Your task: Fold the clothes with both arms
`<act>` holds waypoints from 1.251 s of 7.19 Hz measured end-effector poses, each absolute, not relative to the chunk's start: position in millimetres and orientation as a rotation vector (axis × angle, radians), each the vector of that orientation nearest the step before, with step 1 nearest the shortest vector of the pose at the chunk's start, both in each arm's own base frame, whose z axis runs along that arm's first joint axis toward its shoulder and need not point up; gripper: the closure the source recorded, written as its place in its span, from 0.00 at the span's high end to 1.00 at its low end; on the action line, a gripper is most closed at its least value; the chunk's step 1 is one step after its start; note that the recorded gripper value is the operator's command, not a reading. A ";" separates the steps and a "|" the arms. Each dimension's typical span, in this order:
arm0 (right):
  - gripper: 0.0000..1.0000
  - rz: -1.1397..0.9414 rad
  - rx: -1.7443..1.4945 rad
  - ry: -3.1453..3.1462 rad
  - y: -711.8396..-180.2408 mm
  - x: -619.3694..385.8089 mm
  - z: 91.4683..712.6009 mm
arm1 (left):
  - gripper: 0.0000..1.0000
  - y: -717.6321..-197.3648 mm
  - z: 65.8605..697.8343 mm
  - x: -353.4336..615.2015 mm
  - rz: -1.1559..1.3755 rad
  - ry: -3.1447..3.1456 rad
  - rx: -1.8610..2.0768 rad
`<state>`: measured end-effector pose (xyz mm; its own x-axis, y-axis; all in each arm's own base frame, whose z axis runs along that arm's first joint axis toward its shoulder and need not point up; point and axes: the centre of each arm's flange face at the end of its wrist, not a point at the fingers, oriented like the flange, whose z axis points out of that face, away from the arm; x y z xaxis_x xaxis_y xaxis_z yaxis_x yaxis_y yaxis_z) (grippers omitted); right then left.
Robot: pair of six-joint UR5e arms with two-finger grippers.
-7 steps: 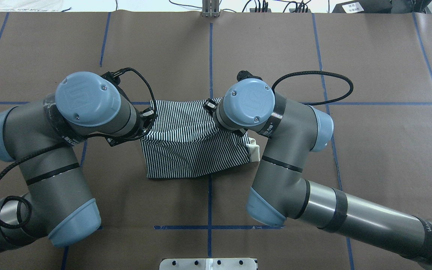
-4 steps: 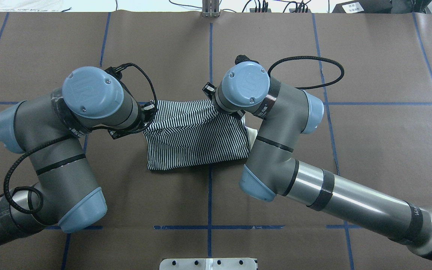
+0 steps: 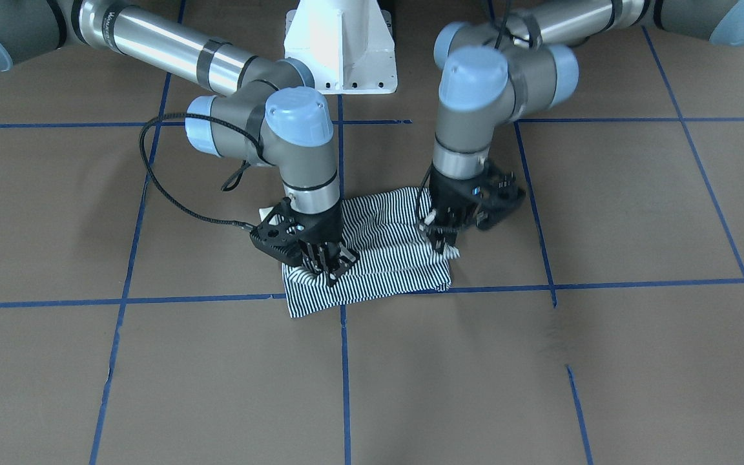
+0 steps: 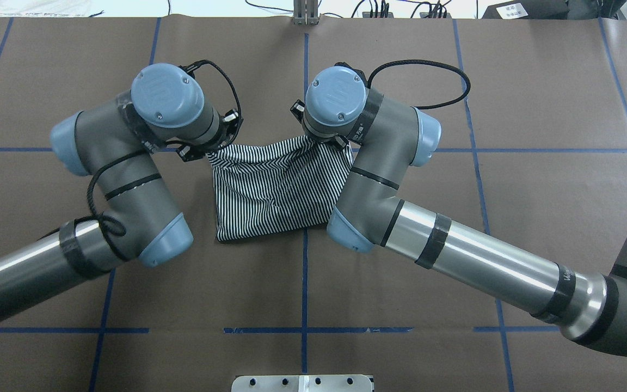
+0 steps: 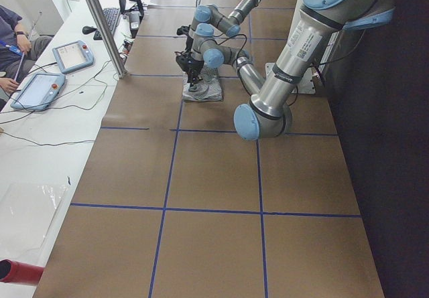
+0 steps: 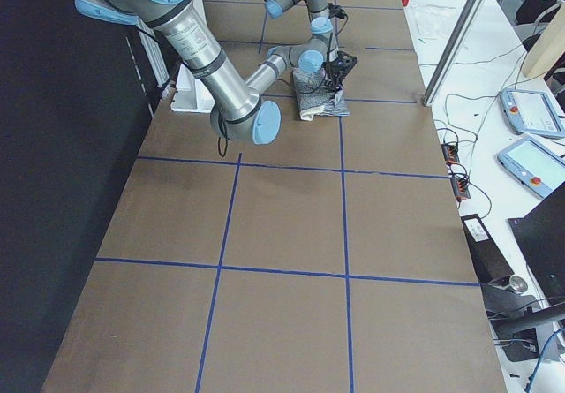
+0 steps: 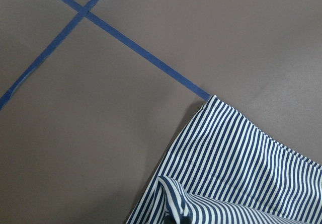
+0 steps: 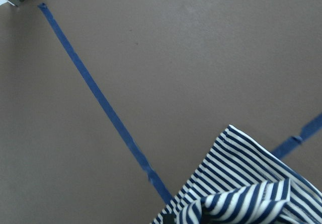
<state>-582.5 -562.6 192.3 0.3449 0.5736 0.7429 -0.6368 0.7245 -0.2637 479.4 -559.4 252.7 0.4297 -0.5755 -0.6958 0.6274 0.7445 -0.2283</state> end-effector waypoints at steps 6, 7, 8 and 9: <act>1.00 0.680 0.098 -0.908 -633.6 -531.5 211.0 | 1.00 -651.2 294.7 368.9 -0.621 0.870 0.186; 1.00 0.629 0.086 -0.902 -631.5 -507.1 218.2 | 1.00 -624.5 293.6 351.2 -0.548 0.891 0.198; 1.00 0.561 0.093 -0.879 -623.5 -472.2 231.3 | 1.00 -600.8 290.4 332.0 -0.468 0.886 0.217; 1.00 0.465 0.104 -0.847 -616.0 -417.3 252.5 | 1.00 -585.6 285.3 303.8 -0.379 0.853 0.257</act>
<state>-417.3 -616.0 252.5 0.5687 0.3548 0.7421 -0.4364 0.8949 -0.0934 303.8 -585.6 285.3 0.5972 -0.2213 -0.7710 0.4237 0.9032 0.0689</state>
